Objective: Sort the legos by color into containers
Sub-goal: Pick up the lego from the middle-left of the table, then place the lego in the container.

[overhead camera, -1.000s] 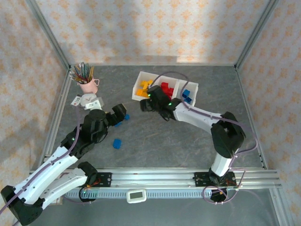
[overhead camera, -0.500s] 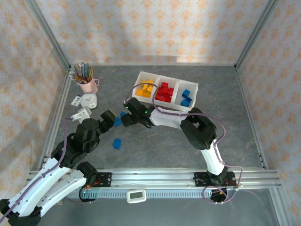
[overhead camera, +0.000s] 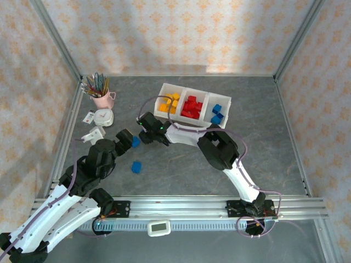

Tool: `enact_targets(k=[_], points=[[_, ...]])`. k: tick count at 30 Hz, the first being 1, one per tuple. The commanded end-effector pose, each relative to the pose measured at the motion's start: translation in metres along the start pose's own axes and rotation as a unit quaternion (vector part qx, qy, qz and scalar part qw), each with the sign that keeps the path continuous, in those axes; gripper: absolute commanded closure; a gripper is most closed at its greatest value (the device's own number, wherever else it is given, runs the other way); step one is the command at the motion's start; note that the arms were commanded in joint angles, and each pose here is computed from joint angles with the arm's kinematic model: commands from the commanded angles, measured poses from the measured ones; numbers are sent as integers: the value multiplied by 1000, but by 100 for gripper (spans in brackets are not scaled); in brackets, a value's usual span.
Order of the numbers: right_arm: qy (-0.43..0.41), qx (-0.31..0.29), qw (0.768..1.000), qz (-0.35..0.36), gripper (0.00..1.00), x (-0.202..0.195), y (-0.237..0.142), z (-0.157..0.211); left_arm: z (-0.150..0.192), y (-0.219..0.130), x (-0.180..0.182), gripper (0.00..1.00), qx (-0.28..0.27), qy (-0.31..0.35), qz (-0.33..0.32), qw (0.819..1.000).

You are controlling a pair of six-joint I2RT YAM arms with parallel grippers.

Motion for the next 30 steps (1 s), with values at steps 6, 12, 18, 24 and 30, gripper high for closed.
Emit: enact_targets(k=[6,12,18,24,30], points=[[-7,0,1000,8,80,-3,-14,-4,0,1,5,1,-4,2,-12,1000],[40,-36,999,8,84,-18,-66,-8,-4,0,-10,1,5,6,10,1000],[130,-67,988,47,84,-69,-127,3,-3,8,-32,1,25,30,39,999],[243,-92,955,143,84,-146,-177,26,3,25,-56,1,39,48,80,995],[331,-102,910,229,83,-223,-206,51,12,46,-81,1,60,67,120,989]])
Point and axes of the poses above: each hand's point on the last joint's axis, 136 mm out from that joint toward the fingers, its own y axis out along the fingers, its own x axis along the line the jaws close on, z = x × y, the point moved 8 cm from there along -y, back along the fingers, and after that the axes turned 6 degrees about -y, right-handed, at the moved point
